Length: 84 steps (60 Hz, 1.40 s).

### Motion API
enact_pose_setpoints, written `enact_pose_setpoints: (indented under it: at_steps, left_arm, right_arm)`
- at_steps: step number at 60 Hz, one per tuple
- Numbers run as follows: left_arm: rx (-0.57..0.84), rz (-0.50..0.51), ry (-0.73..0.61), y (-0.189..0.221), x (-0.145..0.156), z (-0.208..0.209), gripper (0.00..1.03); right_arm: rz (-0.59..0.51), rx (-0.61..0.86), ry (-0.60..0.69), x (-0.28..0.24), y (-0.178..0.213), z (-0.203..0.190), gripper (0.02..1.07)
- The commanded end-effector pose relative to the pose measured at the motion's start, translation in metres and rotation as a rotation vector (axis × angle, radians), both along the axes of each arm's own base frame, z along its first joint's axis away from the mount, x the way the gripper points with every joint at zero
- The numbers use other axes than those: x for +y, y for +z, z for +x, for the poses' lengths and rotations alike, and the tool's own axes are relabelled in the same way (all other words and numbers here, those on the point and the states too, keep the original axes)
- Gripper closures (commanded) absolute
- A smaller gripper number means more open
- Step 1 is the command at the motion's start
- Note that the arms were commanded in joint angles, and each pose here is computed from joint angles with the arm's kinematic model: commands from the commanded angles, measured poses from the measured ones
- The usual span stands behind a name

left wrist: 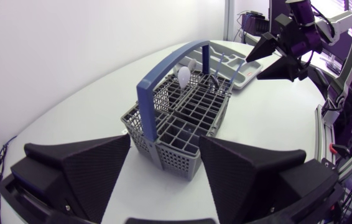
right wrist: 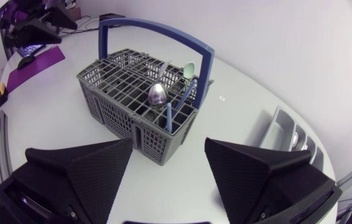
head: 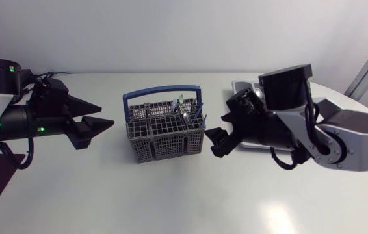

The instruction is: Unload the cutlery basket into the drawer organizer.

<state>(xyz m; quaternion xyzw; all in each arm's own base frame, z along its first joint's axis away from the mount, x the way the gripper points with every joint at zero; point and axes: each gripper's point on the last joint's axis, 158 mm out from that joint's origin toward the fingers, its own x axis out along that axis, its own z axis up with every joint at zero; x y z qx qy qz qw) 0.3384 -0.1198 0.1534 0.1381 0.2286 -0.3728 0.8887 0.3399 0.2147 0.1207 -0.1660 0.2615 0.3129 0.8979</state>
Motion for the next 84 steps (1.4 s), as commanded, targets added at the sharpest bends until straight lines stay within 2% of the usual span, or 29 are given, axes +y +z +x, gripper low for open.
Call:
enact_pose_setpoints:
  at_steps: [1, 10, 30, 42, 60, 70, 82, 84]
  left_arm:
    - [-0.031, 0.007, -0.046, -0.004, -0.01, -0.012, 0.11]
    - [-0.095, 0.007, -0.077, 0.003, -0.02, -0.02, 0.1]
    - [-0.121, 0.017, -0.092, 0.003, -0.025, -0.022, 0.09]
    - [-0.128, 0.017, -0.098, 0.002, -0.028, -0.023, 0.09]
    - [-0.136, 0.023, -0.102, 0.0, -0.03, -0.023, 0.08]
    - [-0.138, 0.025, -0.104, -0.001, -0.031, -0.023, 0.08]
    - [-0.137, 0.025, -0.106, -0.002, -0.032, -0.024, 0.08]
    - [-0.138, 0.025, -0.104, -0.001, -0.032, -0.024, 0.08]
  right_arm:
    - [-0.056, -0.054, 0.044, 0.0, -0.012, -0.003, 0.33]
    - [-0.086, -0.125, 0.09, 0.003, -0.014, 0.004, 0.45]
    - [-0.07, -0.118, 0.131, 0.015, -0.028, 0.019, 0.45]
    - [-0.063, -0.126, 0.138, 0.02, -0.027, 0.023, 0.61]
    - [-0.05, -0.152, 0.141, 0.026, -0.017, 0.029, 0.63]
    - [-0.052, -0.145, 0.151, 0.031, -0.022, 0.03, 0.88]
    - [-0.055, -0.142, 0.155, 0.032, -0.025, 0.029, 0.94]
    - [-0.054, -0.154, 0.186, 0.034, -0.024, 0.023, 0.99]
